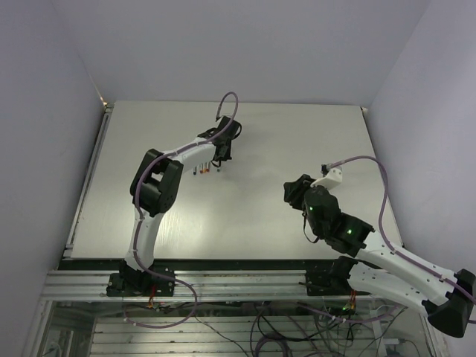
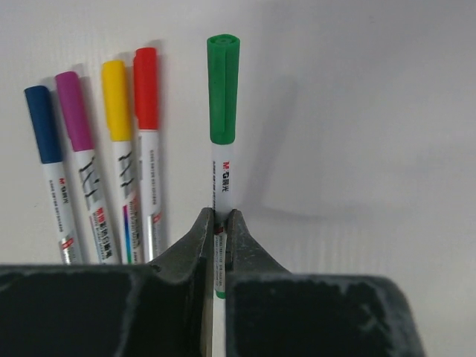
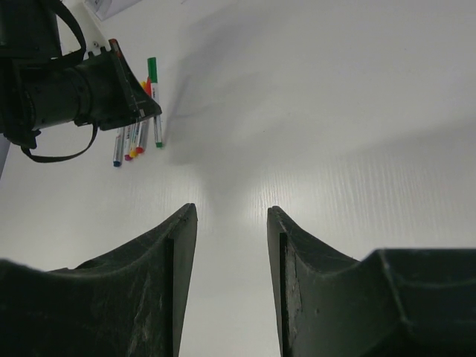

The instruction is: Insert the pens into the pen caps

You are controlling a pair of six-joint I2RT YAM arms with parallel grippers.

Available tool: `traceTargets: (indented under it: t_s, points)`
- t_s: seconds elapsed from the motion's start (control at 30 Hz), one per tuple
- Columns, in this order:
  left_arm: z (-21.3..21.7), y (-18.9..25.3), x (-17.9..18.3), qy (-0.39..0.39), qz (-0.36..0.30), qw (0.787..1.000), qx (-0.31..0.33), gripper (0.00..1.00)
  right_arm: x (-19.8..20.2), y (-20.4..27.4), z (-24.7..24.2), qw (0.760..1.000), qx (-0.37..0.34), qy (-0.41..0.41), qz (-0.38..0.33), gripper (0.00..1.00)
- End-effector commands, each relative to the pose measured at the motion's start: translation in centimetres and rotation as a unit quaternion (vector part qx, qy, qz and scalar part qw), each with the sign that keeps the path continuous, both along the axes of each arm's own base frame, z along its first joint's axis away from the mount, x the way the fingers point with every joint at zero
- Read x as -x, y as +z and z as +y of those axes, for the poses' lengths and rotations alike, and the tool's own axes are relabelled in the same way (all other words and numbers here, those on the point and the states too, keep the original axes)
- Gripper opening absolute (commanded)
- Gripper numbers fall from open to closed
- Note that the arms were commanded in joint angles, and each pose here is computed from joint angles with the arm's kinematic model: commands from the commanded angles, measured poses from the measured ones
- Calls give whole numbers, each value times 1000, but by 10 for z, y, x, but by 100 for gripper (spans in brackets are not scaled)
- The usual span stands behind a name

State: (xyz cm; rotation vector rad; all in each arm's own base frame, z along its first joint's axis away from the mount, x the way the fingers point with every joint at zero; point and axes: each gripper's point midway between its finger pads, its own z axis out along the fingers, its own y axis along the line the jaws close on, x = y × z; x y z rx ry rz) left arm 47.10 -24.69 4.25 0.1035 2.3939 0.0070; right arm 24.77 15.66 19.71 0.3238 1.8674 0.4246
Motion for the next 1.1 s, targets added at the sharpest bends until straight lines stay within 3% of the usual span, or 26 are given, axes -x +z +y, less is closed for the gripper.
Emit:
traceTargets:
  t_s: [0.0, 0.5, 0.63, 1.07]
  points:
    - [17, 0, -9, 15, 0, 1000, -20, 14, -1, -2, 1, 1000, -6, 0, -2, 42]
    - [20, -14, -14, 12, 12, 1000, -20, 35, -4, -4, 10, 1000, 4, 17, -3, 40]
    - [18, -7, -17, 10, 6, 1000, -14, 36, -5, -4, 10, 1000, 8, 17, -3, 39]
    - [4, 102, -21, -15, -81, 995, 58, 36, -7, -6, -2, 1000, 17, -8, -17, 39]
